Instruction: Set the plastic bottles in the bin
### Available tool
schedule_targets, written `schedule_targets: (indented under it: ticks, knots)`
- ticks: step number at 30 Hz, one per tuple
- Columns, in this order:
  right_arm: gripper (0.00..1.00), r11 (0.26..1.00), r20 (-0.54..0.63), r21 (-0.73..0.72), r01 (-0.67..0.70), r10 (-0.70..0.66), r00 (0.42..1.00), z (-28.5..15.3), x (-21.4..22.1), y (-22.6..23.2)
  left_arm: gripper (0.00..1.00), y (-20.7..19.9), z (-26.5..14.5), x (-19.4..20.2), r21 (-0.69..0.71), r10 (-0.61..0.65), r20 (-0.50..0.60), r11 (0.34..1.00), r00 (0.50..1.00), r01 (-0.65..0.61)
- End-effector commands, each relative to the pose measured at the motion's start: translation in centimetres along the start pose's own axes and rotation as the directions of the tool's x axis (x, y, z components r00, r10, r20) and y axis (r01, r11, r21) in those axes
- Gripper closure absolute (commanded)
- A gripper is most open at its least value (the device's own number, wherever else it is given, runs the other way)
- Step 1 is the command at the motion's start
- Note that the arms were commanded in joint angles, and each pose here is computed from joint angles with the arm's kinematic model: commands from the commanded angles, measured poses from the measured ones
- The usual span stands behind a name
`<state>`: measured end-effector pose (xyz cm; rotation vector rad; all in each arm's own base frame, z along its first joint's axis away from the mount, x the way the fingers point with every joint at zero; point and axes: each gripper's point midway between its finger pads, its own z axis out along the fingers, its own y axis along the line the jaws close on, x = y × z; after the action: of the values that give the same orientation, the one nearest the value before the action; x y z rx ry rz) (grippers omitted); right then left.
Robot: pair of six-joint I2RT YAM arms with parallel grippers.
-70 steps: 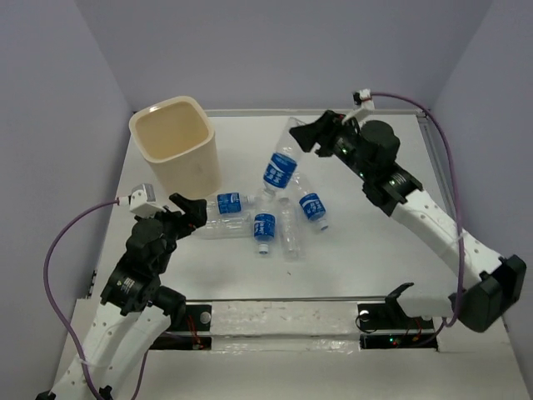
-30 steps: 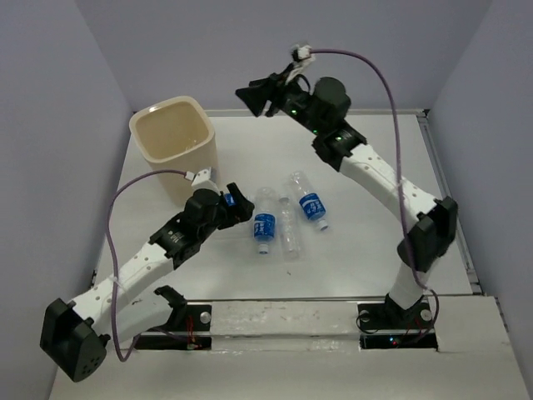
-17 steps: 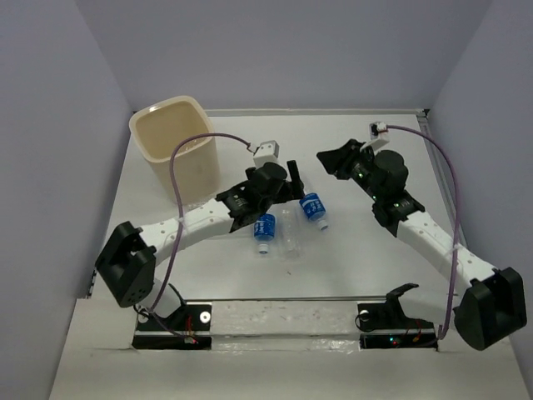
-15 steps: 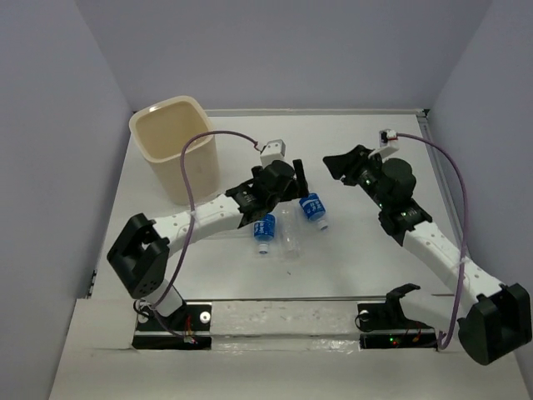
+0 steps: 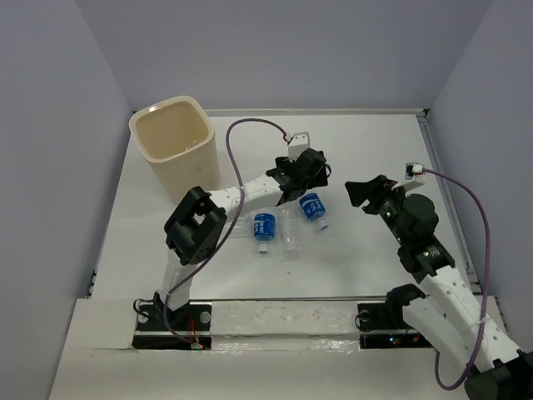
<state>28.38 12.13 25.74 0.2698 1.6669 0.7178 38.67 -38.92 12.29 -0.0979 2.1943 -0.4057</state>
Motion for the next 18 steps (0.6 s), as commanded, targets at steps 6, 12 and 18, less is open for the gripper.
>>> schedule_targets:
  ticks: [6, 12, 18]
  knots:
    - [0.33, 0.993, -0.045, 0.04, 0.107, -0.105, 0.993, -2.1, 1.1, -1.6, 0.01, 2.8, 1.9, -0.1, -0.134, 0.021, 0.033, 0.991, 0.999, -0.017]
    - [0.32, 0.994, -0.057, 0.016, 0.107, -0.106, 0.993, -2.5, 1.4, -1.3, 0.01, 2.8, 4.0, 1.1, -0.128, 0.025, -0.011, 0.991, 1.0, -0.026]
    - [0.32, 0.994, -0.066, -0.035, 0.103, -0.105, 0.992, -3.0, 1.8, -0.5, 0.03, 2.9, 6.0, 1.3, -0.127, 0.027, -0.013, 0.992, 1.0, -0.028]
